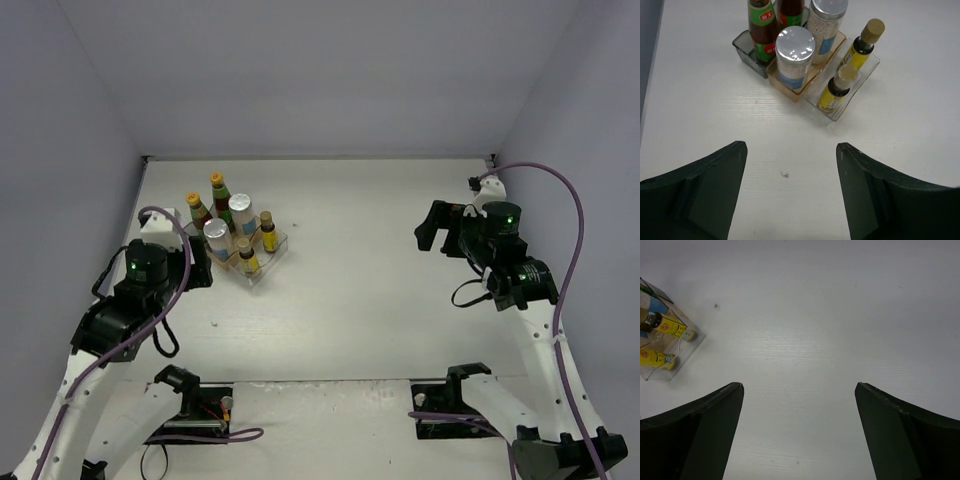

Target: Organize the condiment bottles

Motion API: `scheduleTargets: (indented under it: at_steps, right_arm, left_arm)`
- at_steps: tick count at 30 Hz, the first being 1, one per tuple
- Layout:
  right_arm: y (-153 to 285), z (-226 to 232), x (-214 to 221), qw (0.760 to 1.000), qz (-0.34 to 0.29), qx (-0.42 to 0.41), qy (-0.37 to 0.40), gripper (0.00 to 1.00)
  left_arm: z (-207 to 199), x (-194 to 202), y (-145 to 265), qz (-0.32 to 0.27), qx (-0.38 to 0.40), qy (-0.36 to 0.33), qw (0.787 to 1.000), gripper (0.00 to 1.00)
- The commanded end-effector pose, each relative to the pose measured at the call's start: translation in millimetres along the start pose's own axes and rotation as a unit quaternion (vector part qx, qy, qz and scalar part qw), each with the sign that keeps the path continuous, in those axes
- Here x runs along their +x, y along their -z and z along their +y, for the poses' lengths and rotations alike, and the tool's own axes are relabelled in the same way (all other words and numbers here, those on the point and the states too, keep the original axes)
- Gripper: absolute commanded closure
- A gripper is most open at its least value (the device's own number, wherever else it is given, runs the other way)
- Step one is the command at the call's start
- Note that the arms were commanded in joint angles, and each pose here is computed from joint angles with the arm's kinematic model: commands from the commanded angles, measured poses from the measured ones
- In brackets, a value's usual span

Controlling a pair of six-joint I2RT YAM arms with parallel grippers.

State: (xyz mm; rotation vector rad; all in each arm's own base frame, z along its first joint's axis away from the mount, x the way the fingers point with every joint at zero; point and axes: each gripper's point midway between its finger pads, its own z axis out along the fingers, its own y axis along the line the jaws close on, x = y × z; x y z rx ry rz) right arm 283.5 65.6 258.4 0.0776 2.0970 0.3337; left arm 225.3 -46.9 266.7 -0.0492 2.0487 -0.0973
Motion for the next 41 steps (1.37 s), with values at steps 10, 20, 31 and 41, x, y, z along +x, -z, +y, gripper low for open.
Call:
scheduleTargets:
  at_steps: [10,20,31,41]
  right_arm:
    - [43.6,5.5,-19.5,0.998,-0.065,0.013,-0.008,0.0]
    - [81.5,20.7,-20.1,0.992,-0.121,-0.021,-0.009,0.0]
    - [88.4,25.0,-14.6,0.991,-0.128,-0.035,-0.023,0.0]
    - [88.2,33.3,-3.7,0.991,-0.115,-0.064,-0.021,0.0]
  left_arm:
    - [38.1,27.3,24.2,-0.026,-0.064,0.023,0.997,0.28]
    - [57.4,50.7,30.9,-0.038,-0.098,0.045,0.993,0.29]
    - [59.4,66.0,23.0,-0.046,-0.101,0.065,0.992,0.29]
    - [61.0,72.2,19.6,-0.043,-0.106,0.067,0.991,0.29]
